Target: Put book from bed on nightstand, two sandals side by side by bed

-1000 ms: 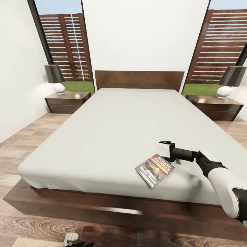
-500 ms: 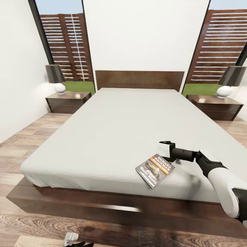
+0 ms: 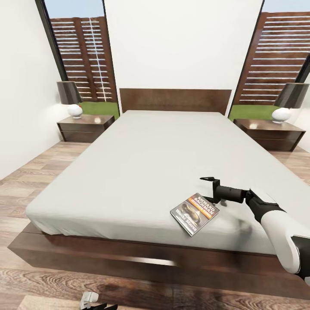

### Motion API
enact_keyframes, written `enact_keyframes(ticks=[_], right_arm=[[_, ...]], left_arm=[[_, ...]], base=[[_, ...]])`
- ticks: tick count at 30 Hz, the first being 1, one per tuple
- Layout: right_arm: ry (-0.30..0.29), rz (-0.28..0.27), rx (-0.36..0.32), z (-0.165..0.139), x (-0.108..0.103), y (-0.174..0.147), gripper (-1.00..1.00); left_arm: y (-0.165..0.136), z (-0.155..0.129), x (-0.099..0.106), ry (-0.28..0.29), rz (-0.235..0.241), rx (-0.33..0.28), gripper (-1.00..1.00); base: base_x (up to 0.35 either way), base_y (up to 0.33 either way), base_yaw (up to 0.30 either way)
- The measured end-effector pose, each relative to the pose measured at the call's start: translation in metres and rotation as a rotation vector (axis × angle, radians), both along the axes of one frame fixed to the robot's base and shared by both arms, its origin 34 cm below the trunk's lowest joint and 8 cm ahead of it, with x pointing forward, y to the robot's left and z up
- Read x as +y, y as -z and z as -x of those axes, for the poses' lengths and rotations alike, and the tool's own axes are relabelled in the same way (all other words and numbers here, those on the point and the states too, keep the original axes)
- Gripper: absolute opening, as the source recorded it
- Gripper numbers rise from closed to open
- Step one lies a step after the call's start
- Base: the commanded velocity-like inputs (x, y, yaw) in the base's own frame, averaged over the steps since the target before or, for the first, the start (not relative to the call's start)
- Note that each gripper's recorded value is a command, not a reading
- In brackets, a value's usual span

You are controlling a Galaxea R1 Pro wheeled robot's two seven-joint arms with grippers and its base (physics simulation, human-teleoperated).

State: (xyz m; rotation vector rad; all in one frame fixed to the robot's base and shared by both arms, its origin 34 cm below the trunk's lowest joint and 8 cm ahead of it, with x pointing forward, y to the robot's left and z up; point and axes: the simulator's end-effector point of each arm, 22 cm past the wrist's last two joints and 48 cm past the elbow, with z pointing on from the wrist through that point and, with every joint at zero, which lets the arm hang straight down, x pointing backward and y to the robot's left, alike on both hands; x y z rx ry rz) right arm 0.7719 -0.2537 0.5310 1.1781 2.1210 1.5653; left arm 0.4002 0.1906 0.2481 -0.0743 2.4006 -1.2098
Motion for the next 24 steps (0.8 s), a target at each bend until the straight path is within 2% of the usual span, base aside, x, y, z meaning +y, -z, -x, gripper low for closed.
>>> enact_keyframes(ticks=[13,17,24], right_arm=[[0.000,-0.001,-0.003,-0.001,-0.001,-0.001,1.00],[-0.007,0.016,-0.007,0.000,-0.001,-0.003,1.00],[-0.011,0.026,-0.036,0.002,-0.001,-0.023,1.00]], left_arm=[[0.000,0.000,0.000,0.000,-0.001,0.000,1.00],[-0.001,-0.001,-0.001,0.000,0.000,-0.004,1.00],[-0.011,-0.008,-0.001,0.002,0.000,-0.034,1.00]], base=[[0.000,0.000,0.000],[0.000,0.000,0.000],[0.000,0.000,0.000]])
